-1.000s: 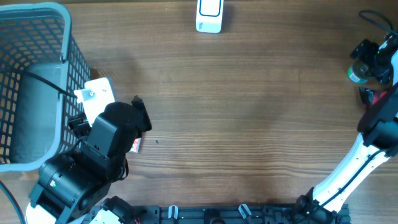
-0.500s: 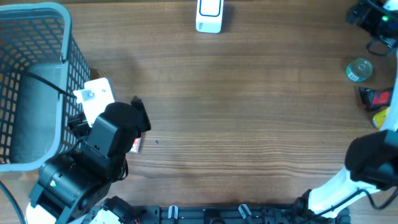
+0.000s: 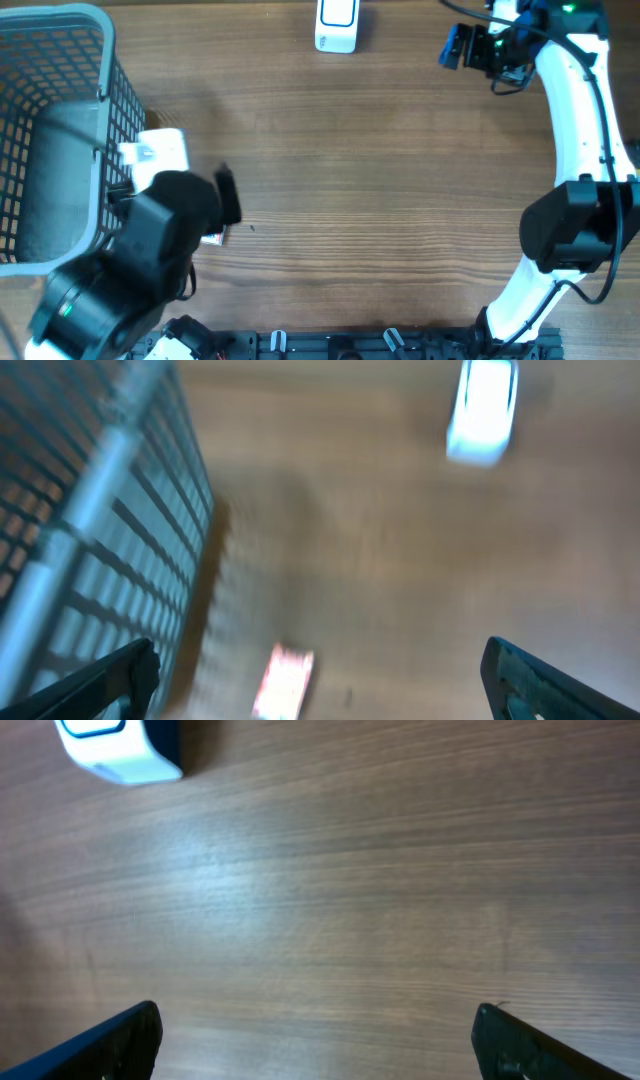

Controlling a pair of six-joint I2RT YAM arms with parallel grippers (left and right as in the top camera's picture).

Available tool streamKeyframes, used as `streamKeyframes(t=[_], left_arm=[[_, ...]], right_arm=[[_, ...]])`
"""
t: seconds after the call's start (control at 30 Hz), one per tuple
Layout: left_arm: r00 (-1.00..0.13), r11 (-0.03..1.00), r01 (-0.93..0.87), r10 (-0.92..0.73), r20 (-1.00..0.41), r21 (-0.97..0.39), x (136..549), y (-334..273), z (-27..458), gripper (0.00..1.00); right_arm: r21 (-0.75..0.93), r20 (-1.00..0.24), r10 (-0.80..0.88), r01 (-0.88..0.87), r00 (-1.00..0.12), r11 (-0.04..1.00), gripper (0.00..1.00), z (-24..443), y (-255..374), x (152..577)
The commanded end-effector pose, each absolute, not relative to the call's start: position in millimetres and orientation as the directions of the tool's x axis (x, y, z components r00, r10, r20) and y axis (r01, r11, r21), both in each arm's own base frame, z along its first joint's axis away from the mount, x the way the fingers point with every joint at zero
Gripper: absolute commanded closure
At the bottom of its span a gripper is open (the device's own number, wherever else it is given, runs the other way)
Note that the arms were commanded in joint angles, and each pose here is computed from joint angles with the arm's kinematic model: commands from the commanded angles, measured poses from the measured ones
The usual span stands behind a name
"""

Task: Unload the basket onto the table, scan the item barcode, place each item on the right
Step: 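Set the tin down near the right edge, open and lift the right gripper, then lower the left gripper onto the red tissue pack and grasp it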

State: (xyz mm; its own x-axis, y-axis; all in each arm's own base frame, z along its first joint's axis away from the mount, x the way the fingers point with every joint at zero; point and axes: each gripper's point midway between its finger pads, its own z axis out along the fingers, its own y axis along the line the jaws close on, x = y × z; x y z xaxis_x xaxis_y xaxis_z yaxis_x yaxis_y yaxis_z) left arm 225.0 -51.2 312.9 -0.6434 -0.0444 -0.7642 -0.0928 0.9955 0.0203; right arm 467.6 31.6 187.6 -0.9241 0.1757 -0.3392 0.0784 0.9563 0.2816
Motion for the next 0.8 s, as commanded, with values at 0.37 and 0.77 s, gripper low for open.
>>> streamKeyframes(t=[0.37,0.77], left_arm=[[-0.974,0.991,0.04,0.068,-0.215,0.131,256.6,-87.7,156.1,0.0],[-0.933,0.989,0.142,0.124,-0.337,-0.029,246.4,-101.8,108.4,0.0]], right_arm=[[0.28,-0.323,0.141,0.047,-0.936,0.959,0.0,185.9,35.9,461.8],[0.281,-0.33,0.141,0.046,-0.933,0.959,0.0,186.6,35.9,463.6]])
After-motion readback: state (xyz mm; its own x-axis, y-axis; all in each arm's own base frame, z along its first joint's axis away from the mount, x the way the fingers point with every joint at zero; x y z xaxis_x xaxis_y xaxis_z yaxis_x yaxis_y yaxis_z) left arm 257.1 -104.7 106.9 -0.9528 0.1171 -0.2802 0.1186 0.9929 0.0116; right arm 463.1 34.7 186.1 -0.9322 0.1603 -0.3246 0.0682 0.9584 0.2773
